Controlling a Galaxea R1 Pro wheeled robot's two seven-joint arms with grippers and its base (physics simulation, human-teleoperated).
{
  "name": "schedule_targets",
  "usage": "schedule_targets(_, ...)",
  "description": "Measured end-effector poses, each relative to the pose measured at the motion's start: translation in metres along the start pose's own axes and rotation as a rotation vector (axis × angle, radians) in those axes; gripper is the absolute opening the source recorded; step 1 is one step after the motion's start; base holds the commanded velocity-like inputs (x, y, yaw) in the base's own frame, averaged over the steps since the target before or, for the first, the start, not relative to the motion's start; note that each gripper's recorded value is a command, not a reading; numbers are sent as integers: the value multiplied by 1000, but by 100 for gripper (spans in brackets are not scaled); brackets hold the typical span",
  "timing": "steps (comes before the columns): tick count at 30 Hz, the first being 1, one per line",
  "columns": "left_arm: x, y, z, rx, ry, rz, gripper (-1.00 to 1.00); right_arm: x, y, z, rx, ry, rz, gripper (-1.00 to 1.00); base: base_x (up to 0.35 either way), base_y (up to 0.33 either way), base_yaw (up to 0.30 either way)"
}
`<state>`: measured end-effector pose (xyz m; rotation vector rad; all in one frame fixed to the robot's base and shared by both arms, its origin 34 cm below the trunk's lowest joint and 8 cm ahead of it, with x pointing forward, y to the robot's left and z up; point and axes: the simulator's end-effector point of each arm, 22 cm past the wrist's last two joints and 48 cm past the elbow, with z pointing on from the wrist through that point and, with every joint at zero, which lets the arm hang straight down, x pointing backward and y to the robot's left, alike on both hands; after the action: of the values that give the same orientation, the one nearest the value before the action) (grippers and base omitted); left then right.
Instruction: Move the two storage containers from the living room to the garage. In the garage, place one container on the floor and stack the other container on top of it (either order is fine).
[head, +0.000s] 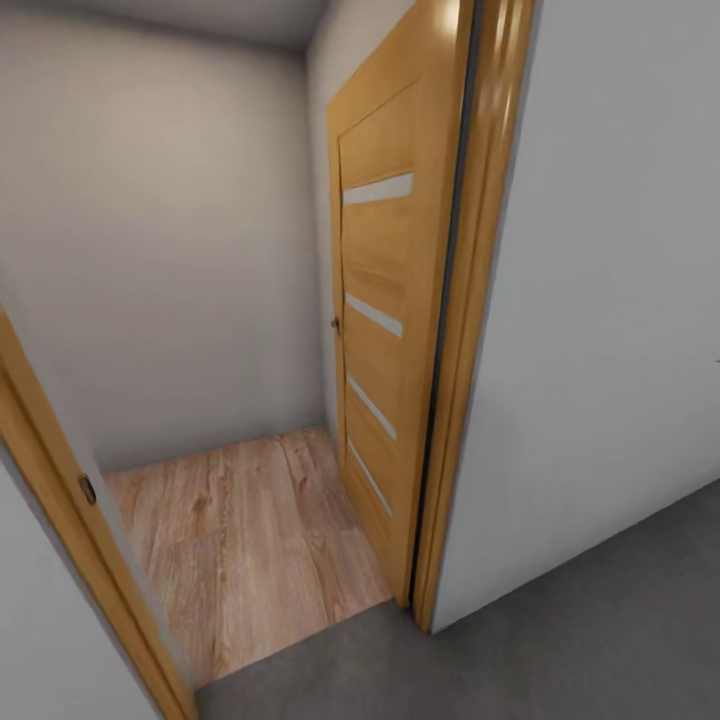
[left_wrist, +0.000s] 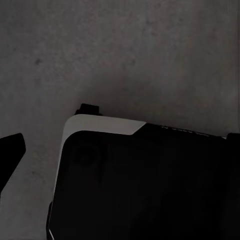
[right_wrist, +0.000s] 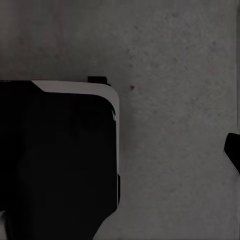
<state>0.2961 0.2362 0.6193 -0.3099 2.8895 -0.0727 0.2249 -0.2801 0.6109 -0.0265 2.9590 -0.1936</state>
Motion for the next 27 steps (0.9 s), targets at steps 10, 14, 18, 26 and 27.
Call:
schedule_targets(10, 0, 1, 0, -2, 1, -1, 100, 3, 3, 0, -3, 14, 18, 100, 319, 0, 0)
schedule_targets(14, 0, 1, 0, -2, 0, -1, 100, 3, 4, 0, -4, 15, 18, 100, 319, 0, 0)
schedule_targets(18, -1, 1, 0, -2, -1, -1, 100, 2, 4, 0, -4, 12, 17, 100, 319, 0, 20)
schedule_targets(26, -1, 1, 0, -2, -3, -1, 100, 1, 3, 0, -3, 4, 10, 100, 319, 0, 197)
schedule_targets(27, -1, 1, 0, -2, -3, -1, 100, 1, 3, 0, -3, 4, 10, 100, 317, -14, 259)
